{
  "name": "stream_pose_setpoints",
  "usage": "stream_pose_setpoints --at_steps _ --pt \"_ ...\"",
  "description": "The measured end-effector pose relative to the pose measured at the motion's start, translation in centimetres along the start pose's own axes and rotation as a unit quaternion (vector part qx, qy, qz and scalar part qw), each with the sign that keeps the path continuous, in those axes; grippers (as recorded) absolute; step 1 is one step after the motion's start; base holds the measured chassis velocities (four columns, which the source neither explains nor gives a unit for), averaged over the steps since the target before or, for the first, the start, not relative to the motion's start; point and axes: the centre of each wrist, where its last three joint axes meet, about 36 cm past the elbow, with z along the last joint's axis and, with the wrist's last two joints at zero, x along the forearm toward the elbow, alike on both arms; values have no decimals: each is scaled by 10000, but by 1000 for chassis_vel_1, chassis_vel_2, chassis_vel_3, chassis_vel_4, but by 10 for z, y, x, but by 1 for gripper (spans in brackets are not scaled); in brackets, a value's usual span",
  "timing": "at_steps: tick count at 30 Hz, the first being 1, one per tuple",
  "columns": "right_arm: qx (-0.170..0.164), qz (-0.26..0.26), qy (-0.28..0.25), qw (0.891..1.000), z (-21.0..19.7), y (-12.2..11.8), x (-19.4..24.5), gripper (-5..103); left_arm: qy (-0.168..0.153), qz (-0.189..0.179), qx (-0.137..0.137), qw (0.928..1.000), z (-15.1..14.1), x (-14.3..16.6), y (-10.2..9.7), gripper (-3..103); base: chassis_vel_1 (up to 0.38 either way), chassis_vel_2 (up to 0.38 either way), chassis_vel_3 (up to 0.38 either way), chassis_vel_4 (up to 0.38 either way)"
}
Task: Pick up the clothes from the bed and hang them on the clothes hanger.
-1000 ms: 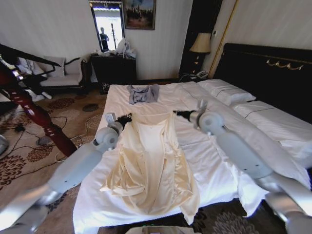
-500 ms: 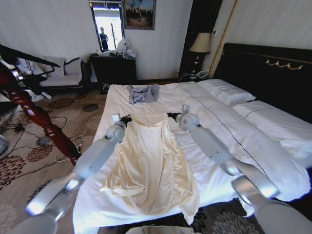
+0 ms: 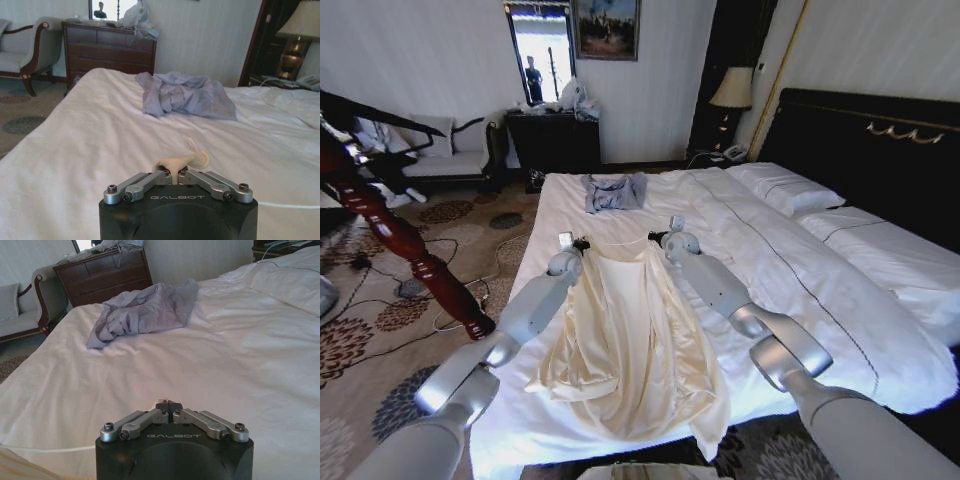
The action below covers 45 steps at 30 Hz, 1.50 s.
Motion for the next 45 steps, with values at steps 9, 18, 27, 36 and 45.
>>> stream_pose_setpoints --at_steps 9,18,27,36,45 --pt "250 2 190 9995 14 -5 4 27 426 -90 -104 9990 8 5 10 24 0 0 0 0" --pt "415 -74 257 9988 13 -22 28 54 1360 480 -556 9880 -3 28 26 57 0 0 0 0" --pt "418 -85 120 9990 6 -41 74 92 1617 626 -822 9814 7 67 52 89 0 0 0 0" --pt "484 -45 -213 9986 22 -64 124 100 167 613 -996 9930 14 125 89 100 0 0 0 0" --pt "660 13 -1336 9888 41 -86 220 100 -905 676 -1384 9839 33 221 108 100 0 0 0 0"
